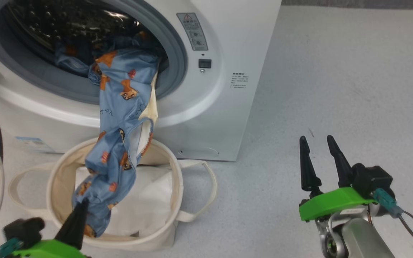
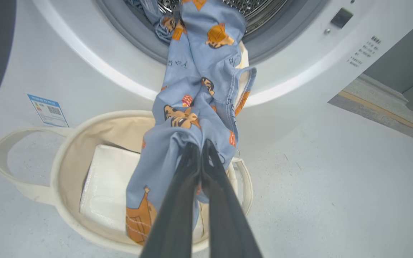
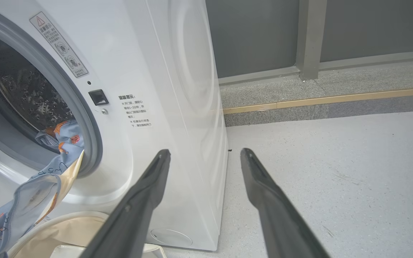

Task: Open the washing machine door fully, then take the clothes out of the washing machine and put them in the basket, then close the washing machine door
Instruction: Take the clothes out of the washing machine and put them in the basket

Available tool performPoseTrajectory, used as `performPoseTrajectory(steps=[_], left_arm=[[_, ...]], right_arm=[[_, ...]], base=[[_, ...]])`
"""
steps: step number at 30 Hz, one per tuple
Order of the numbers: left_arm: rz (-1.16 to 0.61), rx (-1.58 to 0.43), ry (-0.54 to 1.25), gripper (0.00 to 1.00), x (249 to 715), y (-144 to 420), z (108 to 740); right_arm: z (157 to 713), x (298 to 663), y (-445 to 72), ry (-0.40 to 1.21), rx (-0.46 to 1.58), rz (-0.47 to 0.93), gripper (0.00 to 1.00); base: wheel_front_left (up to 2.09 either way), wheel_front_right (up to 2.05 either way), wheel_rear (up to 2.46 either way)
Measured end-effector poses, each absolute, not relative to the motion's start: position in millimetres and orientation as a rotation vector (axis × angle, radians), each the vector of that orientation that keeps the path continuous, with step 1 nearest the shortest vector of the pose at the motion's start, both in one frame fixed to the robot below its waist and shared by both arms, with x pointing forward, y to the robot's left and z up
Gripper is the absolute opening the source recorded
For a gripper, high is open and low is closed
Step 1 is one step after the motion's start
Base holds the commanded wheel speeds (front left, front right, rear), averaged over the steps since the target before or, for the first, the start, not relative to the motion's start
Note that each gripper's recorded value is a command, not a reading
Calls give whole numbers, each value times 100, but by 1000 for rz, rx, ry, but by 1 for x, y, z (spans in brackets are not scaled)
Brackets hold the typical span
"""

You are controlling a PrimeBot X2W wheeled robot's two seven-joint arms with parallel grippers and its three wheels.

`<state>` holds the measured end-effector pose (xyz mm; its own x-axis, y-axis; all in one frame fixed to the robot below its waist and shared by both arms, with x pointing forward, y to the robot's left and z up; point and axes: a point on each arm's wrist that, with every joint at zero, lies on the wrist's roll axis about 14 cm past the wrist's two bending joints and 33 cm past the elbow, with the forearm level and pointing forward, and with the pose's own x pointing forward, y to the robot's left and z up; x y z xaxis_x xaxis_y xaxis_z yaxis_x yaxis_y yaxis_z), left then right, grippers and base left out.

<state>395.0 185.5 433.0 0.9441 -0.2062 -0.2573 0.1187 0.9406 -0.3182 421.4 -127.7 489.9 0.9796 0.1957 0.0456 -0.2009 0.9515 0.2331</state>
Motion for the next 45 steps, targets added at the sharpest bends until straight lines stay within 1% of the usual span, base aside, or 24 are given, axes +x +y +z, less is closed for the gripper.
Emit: performPoseTrajectory(steps=[2,9,17,23,30,31,32,33,34,45], left_arm=[[-169,-298,375,0,396,181,405],[-138,-285,552,0,414,174,342],[-24,-318,762,0,412,176,285],[4,-355,837,0,421,168,265],[11,-380,875,1,422,159,249],[11,-384,872,20,423,158,249],[13,-389,864,73,425,157,250],[11,-392,856,98,427,157,251],[8,-390,846,100,428,157,252],[-3,-358,736,100,436,168,281]], right_arm=[[487,422,-129,-14,236,197,100],[481,432,-137,-8,219,179,100],[471,442,-146,9,200,156,100],[467,452,-154,8,188,136,100],[464,453,-169,12,174,100,100],[463,453,-169,14,173,98,100],[462,452,-170,15,173,97,100],[462,453,-170,16,173,96,100],[462,453,-170,15,173,96,100],[478,451,-161,-21,181,121,100]], base=[[0,0,0],[0,0,0],[0,0,0],[0,0,0],[0,0,0],[0,0,0],[0,0,0],[0,0,0],[0,0,0],[0,0,0]])
